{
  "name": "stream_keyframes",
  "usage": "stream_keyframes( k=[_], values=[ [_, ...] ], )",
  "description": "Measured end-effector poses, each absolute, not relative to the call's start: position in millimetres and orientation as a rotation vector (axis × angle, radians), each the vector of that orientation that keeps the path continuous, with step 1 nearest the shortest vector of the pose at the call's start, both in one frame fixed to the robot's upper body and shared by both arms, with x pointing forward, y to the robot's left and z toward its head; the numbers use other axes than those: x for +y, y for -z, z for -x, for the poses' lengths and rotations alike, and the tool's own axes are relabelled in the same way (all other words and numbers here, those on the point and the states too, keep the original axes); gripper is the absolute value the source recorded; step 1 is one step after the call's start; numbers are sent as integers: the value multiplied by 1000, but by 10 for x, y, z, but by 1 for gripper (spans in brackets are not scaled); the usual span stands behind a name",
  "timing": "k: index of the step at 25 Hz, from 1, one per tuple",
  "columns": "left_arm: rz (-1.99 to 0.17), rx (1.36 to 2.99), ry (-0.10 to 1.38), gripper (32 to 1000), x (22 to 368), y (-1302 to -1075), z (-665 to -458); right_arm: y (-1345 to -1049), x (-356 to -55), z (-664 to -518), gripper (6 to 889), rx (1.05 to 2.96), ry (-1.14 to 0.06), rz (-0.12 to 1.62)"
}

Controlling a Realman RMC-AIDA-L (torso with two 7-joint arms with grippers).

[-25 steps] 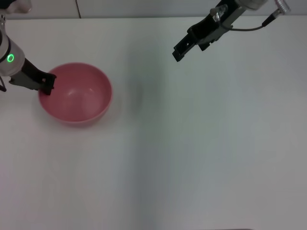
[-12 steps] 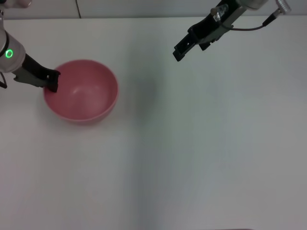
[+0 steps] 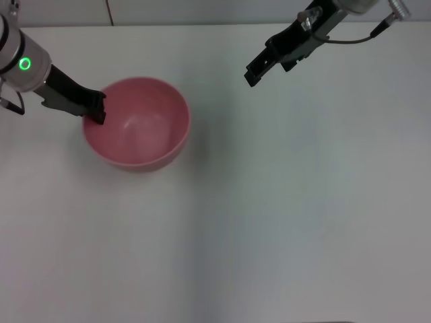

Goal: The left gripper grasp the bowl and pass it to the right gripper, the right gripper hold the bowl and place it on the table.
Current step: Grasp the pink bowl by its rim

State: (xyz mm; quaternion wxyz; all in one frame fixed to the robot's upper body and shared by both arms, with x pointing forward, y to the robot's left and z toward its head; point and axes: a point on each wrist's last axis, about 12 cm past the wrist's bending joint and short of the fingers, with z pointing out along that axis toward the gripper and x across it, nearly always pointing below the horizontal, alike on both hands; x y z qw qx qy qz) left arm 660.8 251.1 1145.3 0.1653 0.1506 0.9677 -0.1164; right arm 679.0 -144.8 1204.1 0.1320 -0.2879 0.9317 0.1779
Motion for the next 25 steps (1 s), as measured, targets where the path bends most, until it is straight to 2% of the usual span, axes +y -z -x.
stream_keyframes(
  k=[11,25],
  values=[
    [-524,2730,378,40,2235,-11582,-6665,-12049,-1436,-6791,860,2703,-516,838],
    [-611,2695,411,40,1916,-11741,-6715,-12088,-1151,-6752,860,2682,-540,911]
  ],
)
